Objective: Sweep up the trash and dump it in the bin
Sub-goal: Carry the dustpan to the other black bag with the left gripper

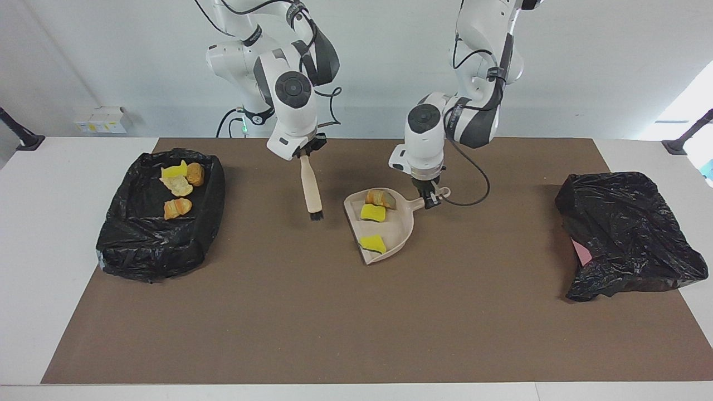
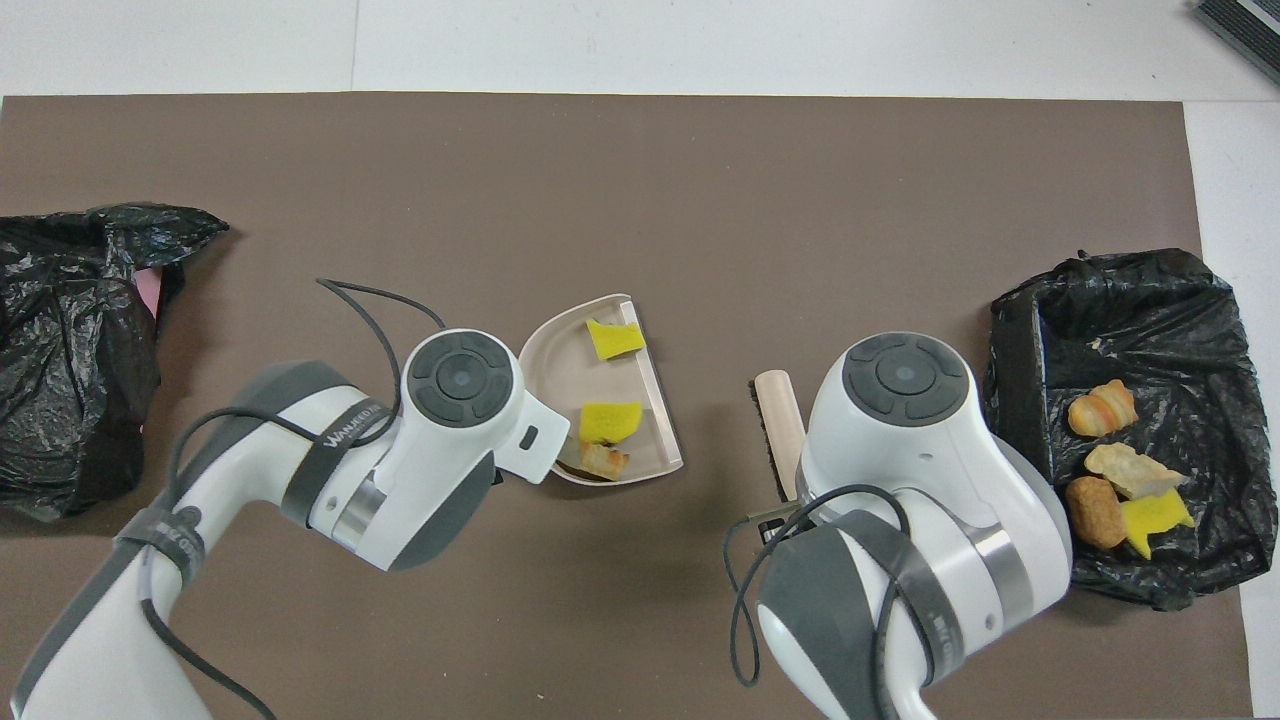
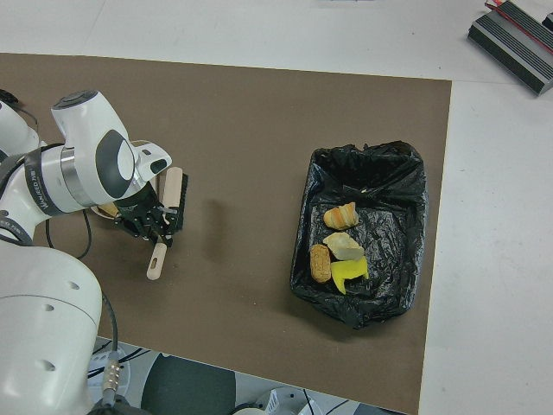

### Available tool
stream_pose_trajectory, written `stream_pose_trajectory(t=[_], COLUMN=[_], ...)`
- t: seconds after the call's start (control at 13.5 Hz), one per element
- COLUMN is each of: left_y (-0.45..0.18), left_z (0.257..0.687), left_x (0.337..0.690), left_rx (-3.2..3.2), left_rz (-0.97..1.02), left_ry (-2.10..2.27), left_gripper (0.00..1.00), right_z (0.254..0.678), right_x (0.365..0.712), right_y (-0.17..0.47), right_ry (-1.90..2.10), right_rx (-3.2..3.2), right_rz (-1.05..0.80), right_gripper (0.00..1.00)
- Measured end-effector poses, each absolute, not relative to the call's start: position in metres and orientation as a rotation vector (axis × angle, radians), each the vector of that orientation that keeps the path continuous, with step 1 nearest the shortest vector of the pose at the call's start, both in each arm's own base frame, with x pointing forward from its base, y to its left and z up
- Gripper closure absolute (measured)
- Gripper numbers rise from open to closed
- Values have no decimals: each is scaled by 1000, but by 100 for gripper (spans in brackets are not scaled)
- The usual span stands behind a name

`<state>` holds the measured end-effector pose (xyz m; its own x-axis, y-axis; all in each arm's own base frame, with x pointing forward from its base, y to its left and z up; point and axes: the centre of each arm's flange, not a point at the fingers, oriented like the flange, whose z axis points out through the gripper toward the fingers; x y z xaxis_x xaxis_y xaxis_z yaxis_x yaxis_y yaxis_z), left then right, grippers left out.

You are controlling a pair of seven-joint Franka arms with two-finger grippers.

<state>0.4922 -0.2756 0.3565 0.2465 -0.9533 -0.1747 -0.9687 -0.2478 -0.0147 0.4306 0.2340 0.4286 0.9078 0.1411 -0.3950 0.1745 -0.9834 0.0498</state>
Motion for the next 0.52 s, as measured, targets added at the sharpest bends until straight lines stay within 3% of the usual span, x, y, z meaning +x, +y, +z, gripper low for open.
stream_pose_trajectory(t=[0.52], left_y=[-145], left_z=[392], left_x=[579], left_rx=[-2357], left_rz=[89], left_ry=[1999], left_gripper=[69], right_z=[407], right_x=[338], right_y=[330], right_ry=[48], right_rx=[3060], right_rz=[-404], right_gripper=[74])
